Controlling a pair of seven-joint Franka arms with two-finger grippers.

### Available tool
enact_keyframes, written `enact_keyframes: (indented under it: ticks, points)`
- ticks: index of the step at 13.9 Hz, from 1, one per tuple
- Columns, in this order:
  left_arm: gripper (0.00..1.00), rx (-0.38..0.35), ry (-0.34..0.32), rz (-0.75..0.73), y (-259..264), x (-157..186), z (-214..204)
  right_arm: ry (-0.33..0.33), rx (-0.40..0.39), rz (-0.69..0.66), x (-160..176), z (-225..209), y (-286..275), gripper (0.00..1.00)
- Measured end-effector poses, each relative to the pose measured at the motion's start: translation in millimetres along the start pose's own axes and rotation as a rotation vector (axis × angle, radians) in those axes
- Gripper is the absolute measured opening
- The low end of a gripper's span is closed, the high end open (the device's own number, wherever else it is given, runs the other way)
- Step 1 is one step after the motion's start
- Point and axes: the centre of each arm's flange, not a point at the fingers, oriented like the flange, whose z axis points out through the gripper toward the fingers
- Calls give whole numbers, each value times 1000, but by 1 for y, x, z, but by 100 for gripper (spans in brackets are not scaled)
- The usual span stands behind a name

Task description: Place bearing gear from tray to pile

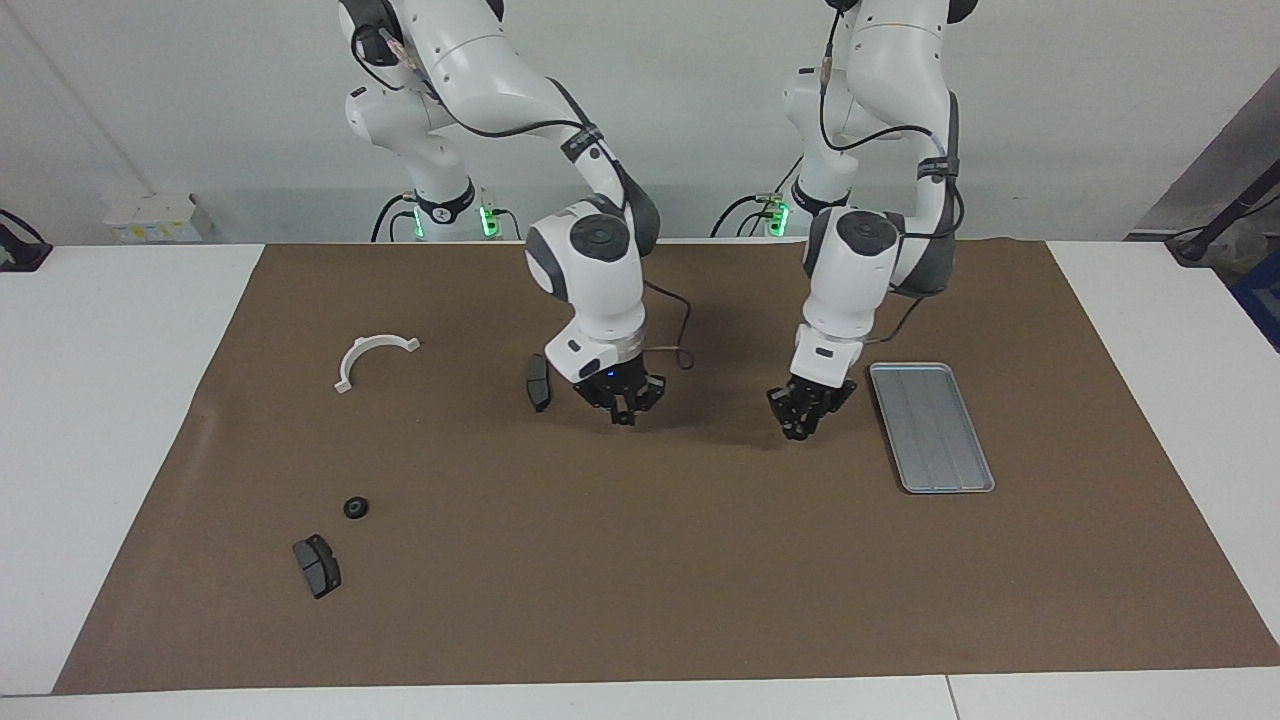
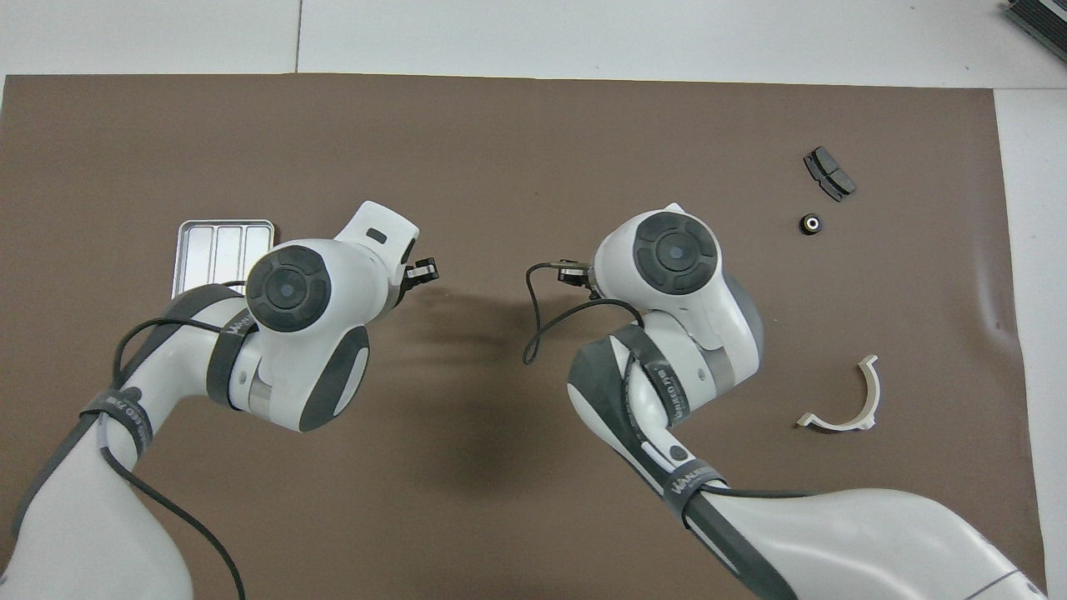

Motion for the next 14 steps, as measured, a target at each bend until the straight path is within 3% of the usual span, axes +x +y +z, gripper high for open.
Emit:
enact_keyframes:
  ticks: [1, 6, 10, 14]
  points:
    - [40, 1, -9, 21, 8, -10, 2, -28, -13, 2, 0, 0, 26, 23]
    - [96, 17, -27, 28, 10, -15, 4, -109, -21, -48, 3, 14, 138, 23]
    - [100, 68, -52, -29, -22, 44, -41, -132, -11, -118, -2, 26, 200, 23]
    - [100, 118, -108, 18, -110, 107, -96, -147, -8, -127, -9, 38, 221, 23]
